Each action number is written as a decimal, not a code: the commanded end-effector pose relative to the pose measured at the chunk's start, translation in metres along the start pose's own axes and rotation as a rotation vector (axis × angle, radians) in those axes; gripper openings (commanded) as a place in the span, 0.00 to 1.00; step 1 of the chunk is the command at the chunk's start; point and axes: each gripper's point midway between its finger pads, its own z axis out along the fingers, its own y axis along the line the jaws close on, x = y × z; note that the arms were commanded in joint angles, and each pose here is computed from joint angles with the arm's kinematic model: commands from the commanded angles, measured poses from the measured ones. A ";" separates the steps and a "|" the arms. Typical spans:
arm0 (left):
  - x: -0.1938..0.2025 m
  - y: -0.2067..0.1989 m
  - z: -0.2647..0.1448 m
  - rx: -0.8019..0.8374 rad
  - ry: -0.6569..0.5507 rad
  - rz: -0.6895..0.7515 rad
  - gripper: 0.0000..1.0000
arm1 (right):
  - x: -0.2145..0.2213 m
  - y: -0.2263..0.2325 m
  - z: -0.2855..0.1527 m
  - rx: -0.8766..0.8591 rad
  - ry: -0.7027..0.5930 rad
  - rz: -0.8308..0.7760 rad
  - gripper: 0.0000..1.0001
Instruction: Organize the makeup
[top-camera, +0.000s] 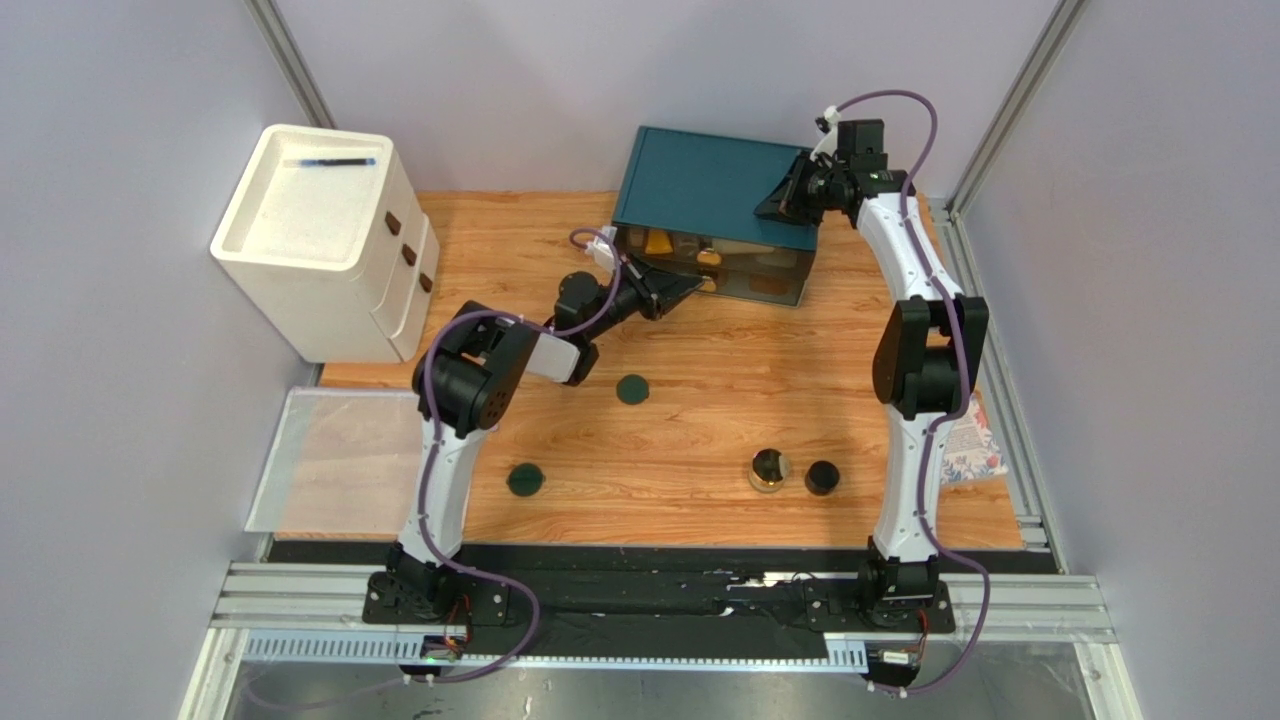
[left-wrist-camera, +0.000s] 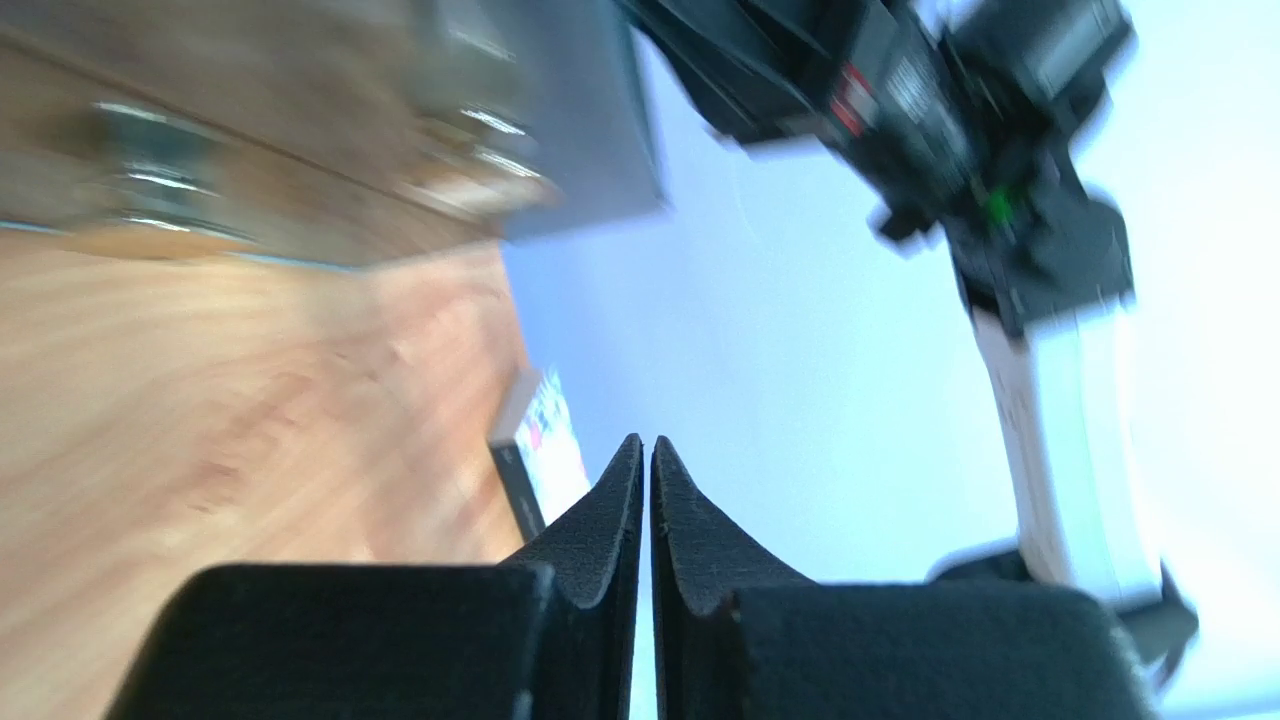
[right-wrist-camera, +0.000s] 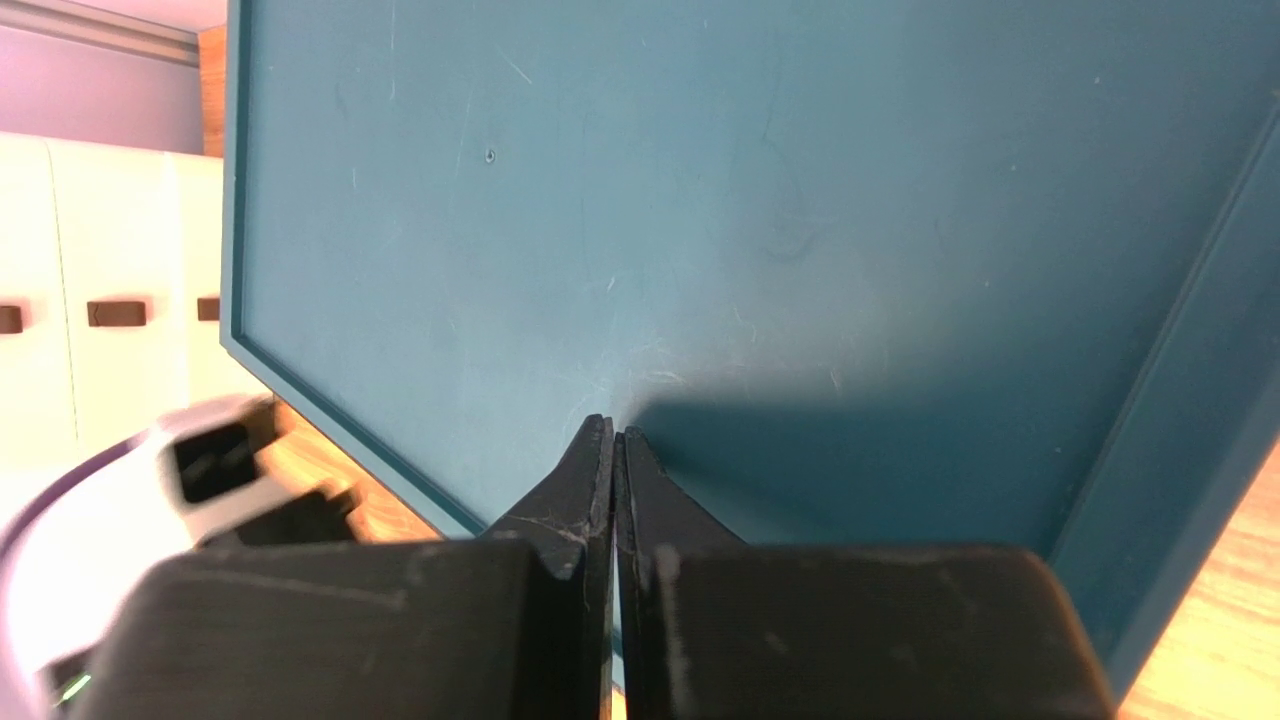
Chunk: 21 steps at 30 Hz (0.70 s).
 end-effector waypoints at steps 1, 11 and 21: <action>0.033 -0.090 -0.024 0.180 0.180 0.283 0.08 | 0.056 -0.054 0.008 0.184 0.196 0.093 0.00; -0.040 -0.104 -0.053 -0.206 0.218 0.705 0.08 | -0.012 -0.012 -0.010 0.079 0.016 0.093 0.00; -0.175 -0.074 -0.077 -0.569 0.057 0.787 0.21 | -0.070 0.001 -0.045 -0.003 -0.213 0.210 0.29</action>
